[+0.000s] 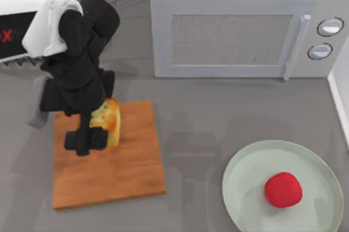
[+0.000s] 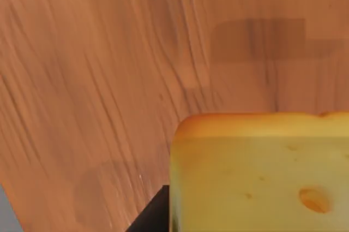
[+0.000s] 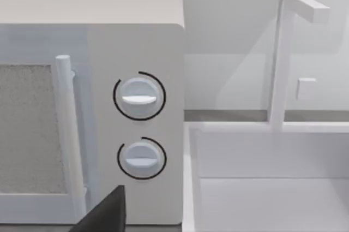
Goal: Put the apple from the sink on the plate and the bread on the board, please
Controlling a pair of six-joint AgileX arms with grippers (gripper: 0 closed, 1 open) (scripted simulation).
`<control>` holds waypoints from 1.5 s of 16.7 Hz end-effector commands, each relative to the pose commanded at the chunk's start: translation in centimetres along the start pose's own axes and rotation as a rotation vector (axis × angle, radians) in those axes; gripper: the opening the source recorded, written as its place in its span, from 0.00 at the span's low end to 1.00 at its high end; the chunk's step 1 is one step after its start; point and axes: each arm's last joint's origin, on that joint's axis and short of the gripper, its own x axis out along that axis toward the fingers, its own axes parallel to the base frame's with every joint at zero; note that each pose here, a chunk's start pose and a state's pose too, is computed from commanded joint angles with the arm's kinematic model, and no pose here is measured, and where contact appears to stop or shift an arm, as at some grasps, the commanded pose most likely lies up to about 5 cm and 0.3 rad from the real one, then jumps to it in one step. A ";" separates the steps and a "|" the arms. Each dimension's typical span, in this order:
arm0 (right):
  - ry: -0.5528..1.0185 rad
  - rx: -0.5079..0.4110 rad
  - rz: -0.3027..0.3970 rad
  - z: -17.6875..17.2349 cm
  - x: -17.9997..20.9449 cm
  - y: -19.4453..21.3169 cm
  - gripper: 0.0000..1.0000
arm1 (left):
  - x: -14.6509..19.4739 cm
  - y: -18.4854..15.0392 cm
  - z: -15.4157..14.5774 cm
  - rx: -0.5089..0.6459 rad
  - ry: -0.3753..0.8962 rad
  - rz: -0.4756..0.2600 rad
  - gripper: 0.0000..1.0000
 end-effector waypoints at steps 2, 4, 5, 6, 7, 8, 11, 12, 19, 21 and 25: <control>0.000 0.000 0.000 0.0 0.0 0.0 1.00 | 0.8 0.0 0.0 0.001 0.002 -0.002 0.00; 0.000 0.000 0.000 0.0 0.0 0.0 1.00 | 1.7 0.1 0.0 0.000 0.000 0.001 0.00; 0.000 0.000 0.000 0.0 0.0 0.0 1.00 | 2.1 0.1 0.0 0.000 -0.002 0.006 0.00; 0.000 0.000 0.000 0.0 0.0 0.0 1.00 | 2.5 0.2 0.0 -0.001 -0.005 0.013 0.00; 0.000 0.000 0.000 0.0 0.0 0.0 1.00 | 2.8 0.3 0.1 -0.002 -0.008 0.021 0.00; 0.000 0.000 0.000 0.0 0.0 0.0 1.00 | 2.8 0.3 0.1 -0.002 -0.008 0.021 0.00; 0.000 0.000 0.000 0.0 0.0 0.0 1.00 | 2.8 0.3 0.1 -0.002 -0.008 0.021 0.00; 0.000 0.000 0.000 0.0 0.0 0.0 1.00 | 2.8 0.3 0.1 -0.002 -0.008 0.021 0.08; 0.000 0.000 0.000 0.0 0.0 0.0 1.00 | 2.8 0.3 0.1 -0.002 -0.008 0.021 0.60; 0.000 0.000 0.000 0.0 0.0 0.0 1.00 | 2.8 0.3 0.1 -0.002 -0.008 0.021 0.75; 0.000 0.000 0.000 0.0 0.0 0.0 1.00 | 2.8 0.3 0.1 -0.002 -0.008 0.021 1.00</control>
